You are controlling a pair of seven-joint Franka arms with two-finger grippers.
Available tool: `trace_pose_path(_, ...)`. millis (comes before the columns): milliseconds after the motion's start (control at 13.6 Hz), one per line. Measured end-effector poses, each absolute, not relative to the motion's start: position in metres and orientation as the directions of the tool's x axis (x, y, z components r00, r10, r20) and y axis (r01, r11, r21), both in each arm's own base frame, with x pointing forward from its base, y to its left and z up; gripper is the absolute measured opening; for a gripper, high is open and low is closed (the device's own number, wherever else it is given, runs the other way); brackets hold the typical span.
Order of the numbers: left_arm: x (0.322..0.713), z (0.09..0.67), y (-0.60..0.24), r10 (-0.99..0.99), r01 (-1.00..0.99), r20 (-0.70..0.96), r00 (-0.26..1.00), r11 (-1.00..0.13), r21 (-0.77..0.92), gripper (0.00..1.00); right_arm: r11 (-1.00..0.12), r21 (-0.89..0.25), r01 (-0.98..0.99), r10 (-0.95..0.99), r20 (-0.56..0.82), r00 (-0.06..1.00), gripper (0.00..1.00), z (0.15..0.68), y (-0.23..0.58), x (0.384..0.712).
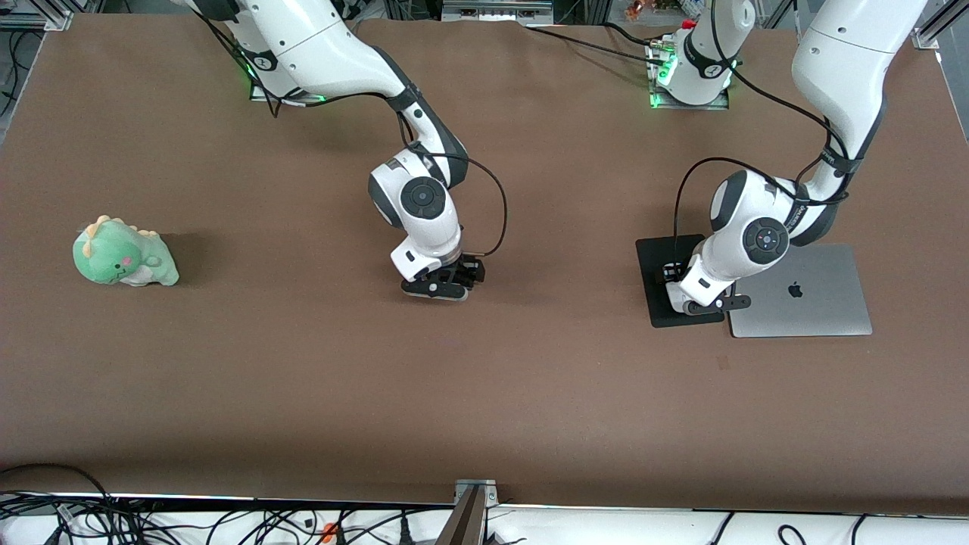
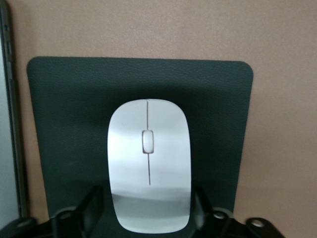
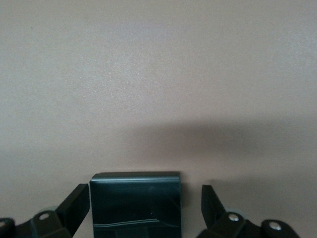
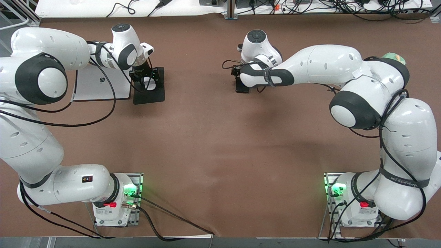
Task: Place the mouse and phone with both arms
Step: 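Lower the mouse onto the black pad and open the left gripper, then retract the left gripper while the right gripper carries the phone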
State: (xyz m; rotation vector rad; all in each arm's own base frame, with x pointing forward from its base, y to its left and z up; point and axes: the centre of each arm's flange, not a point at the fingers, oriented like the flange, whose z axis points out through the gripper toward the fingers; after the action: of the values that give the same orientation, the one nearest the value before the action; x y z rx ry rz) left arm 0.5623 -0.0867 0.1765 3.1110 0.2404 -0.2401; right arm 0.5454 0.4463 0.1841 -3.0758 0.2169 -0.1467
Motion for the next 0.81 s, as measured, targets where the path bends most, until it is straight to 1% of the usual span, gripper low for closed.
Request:
trace_pose_path(74,0.565,0.179,-0.084,0.156,0.158,-0.148,0.977,-0.987,0.002,0.97,-0.988,-0.064,-0.142,-0.147,0.093,0.985,1.0,0.184,0.447,0.546)
trace_pose_path(147,0.569,0.184,-0.082,0.158,0.16,-0.136,0.978,-0.987,0.004,1.0,-0.987,-0.066,-0.144,-0.15,0.094,0.984,1.0,0.184,0.447,0.546)
trace_pose_path(368,0.579,0.223,-0.079,0.153,0.153,-0.108,0.982,-0.988,-0.009,1.0,-0.985,-0.073,-0.155,-0.162,0.097,0.982,1.0,0.182,0.45,0.543)
trace_pose_path(589,0.591,0.293,-0.076,0.16,0.158,-0.059,0.985,-0.987,-0.036,1.0,-0.985,-0.076,-0.152,-0.16,0.098,0.982,1.0,0.171,0.463,0.531)
trace_pose_path(810,0.601,0.378,-0.07,0.171,0.165,-0.073,0.983,-0.983,-0.082,1.0,-0.993,-0.053,-0.11,-0.116,0.119,0.986,1.0,0.166,0.468,0.525)
